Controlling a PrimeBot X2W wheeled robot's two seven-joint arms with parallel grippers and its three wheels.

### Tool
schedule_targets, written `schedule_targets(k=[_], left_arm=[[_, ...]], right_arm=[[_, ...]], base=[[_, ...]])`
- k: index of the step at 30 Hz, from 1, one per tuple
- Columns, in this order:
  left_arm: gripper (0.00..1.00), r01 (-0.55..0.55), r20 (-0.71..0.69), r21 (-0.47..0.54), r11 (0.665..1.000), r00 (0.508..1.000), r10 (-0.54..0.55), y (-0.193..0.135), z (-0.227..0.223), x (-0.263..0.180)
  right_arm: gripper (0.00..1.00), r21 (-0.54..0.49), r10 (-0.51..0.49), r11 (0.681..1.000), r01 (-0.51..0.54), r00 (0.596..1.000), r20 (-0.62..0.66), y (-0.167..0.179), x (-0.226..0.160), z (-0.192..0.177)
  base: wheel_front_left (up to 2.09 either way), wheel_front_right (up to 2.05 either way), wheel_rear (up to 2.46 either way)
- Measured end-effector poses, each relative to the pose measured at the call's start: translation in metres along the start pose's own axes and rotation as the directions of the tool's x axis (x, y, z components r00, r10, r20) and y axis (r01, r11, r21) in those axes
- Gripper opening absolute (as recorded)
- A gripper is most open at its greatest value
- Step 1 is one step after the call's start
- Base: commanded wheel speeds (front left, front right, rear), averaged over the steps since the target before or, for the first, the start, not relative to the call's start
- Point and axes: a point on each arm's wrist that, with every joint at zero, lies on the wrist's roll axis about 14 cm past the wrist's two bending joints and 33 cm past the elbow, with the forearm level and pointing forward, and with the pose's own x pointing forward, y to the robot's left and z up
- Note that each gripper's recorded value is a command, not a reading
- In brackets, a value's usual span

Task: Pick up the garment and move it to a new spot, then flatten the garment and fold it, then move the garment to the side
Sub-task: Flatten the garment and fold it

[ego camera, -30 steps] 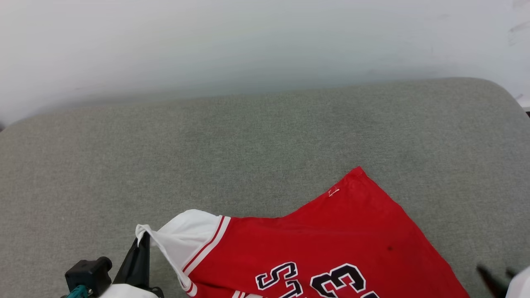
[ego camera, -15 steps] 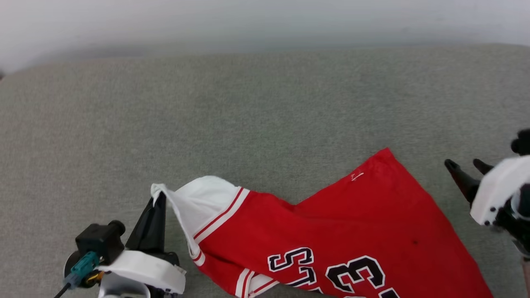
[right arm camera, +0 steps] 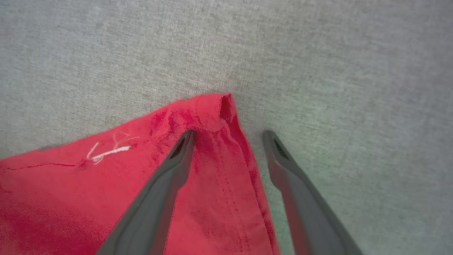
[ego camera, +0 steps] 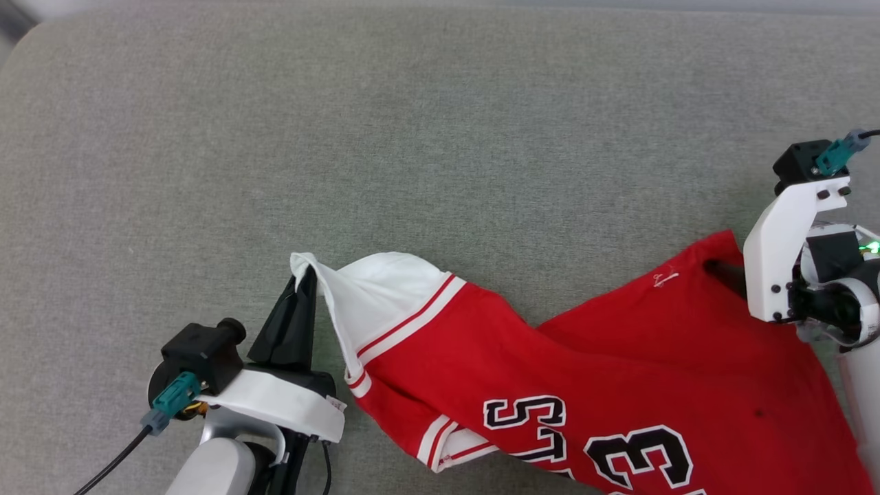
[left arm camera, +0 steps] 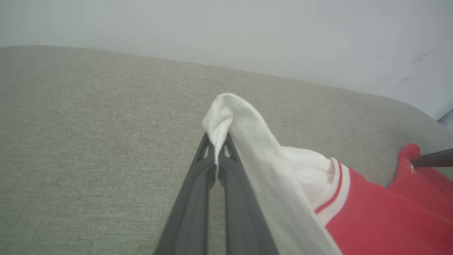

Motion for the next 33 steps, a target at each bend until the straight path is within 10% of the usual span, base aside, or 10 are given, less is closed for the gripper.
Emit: schedule_targets(k=[6, 8, 9, 24, 33], left_arm=[[0.00, -0.010, -0.009, 0.010, 1.000, 1.000, 0.010, 0.007, -0.006, 0.002], [0.00, -0.011, -0.010, 0.012, 1.000, 1.000, 0.011, 0.008, -0.006, 0.003], [0.00, -0.010, -0.009, 0.013, 1.000, 1.000, 0.010, 0.008, -0.006, 0.003], [0.00, 0.038, 0.100, 0.091, 0.995, 0.994, -0.047, 0.001, 0.047, -0.012], [0.00, 0.143, 0.300, 0.207, 0.968, 0.932, -0.202, -0.041, 0.164, -0.008]], right_arm=[[1.00, -0.016, 0.017, 1.000, -0.018, 0.998, -0.062, 0.006, 0.016, -0.005], [0.08, -0.020, 0.020, 1.000, -0.022, 0.997, -0.071, 0.007, 0.016, -0.006], [0.00, -0.024, 0.021, 0.999, -0.023, 0.997, -0.075, 0.008, 0.015, -0.007], [0.00, -0.054, -0.010, 0.998, 0.017, 0.992, 0.122, 0.002, -0.057, 0.022], [0.00, -0.016, -0.095, 0.993, 0.120, 0.854, 0.512, -0.019, -0.177, 0.088]], base=[[0.00, 0.00, 0.00], [0.00, 0.00, 0.00], [0.00, 0.00, 0.00], [0.00, 0.00, 0.00], [0.00, 0.00, 0.00]])
